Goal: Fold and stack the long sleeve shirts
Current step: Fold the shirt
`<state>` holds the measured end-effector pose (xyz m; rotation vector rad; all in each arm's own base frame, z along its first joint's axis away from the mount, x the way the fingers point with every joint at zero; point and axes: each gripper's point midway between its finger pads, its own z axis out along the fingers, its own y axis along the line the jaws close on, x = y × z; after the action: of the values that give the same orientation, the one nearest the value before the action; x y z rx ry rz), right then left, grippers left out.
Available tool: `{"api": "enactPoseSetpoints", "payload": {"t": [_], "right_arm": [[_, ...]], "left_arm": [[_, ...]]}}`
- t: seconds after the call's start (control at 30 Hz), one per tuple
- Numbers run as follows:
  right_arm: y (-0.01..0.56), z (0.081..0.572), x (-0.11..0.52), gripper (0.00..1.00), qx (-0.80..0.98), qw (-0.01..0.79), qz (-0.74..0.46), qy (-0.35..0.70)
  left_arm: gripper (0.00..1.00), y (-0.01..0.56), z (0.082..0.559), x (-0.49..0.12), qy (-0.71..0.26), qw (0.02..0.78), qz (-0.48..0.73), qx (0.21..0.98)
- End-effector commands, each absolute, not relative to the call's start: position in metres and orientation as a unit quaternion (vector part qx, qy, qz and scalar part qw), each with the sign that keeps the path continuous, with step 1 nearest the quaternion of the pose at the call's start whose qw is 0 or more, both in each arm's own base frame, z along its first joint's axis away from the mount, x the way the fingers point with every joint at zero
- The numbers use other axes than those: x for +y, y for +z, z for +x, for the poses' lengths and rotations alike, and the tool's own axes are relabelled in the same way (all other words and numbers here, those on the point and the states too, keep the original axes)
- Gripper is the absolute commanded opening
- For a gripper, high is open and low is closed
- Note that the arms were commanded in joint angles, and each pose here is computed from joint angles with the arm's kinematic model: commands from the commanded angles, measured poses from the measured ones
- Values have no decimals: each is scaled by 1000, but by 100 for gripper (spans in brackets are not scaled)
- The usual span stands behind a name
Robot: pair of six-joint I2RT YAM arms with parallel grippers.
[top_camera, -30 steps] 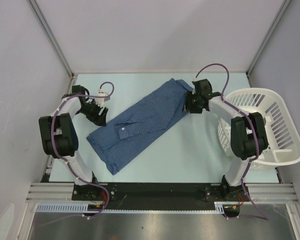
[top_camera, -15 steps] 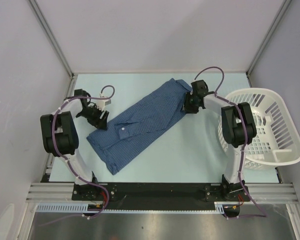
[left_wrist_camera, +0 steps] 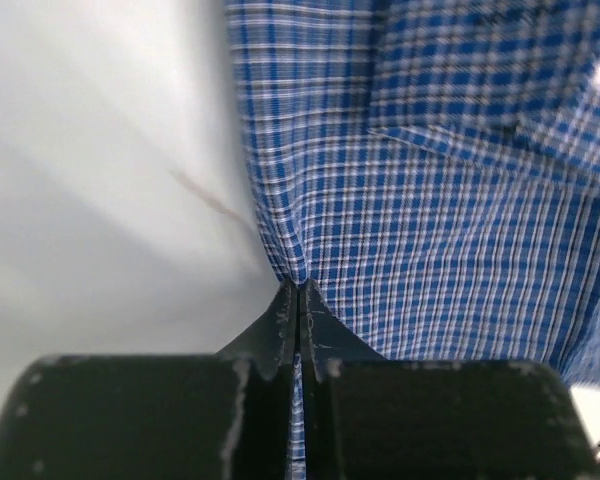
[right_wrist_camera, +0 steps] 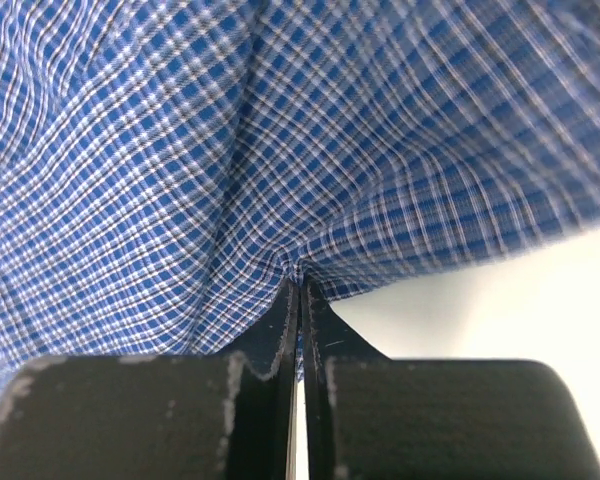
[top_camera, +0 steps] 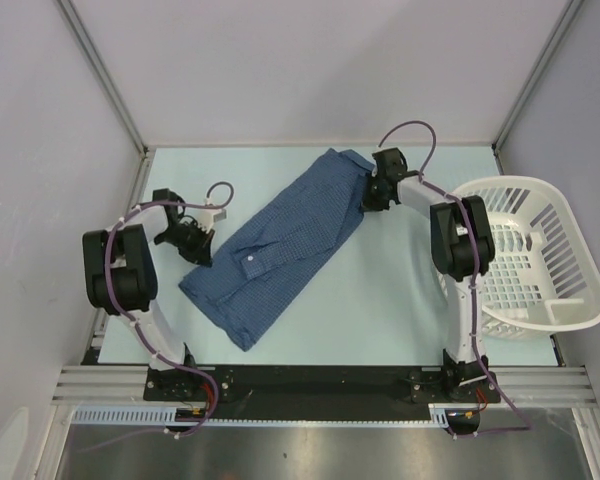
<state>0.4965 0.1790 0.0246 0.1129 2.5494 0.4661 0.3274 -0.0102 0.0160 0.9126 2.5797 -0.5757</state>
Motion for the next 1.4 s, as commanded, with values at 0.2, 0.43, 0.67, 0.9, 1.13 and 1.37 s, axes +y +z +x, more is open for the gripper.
{"api": "enactPoseSetpoints", "payload": {"t": [0.2, 0.43, 0.67, 0.9, 1.13, 1.37], "right_arm": [[0, 563, 191, 0, 944, 291, -36, 149], [-14, 583, 176, 0, 942, 311, -44, 122], [-22, 576, 162, 0, 954, 272, -13, 128], [-20, 578, 162, 0, 952, 275, -12, 135], [19, 587, 173, 23, 938, 299, -30, 172], [88, 524, 174, 54, 935, 268, -22, 230]], "left_arm": [[0, 2, 210, -78, -282, 59, 409, 866], [0, -3, 164, -129, -335, 11, 446, 830], [0, -5, 147, -159, -332, -13, 505, 796], [0, -6, 162, -179, -336, -21, 478, 811], [28, 15, 177, -197, -352, 6, 451, 820], [60, 70, 183, -199, -343, 92, 483, 801]]}}
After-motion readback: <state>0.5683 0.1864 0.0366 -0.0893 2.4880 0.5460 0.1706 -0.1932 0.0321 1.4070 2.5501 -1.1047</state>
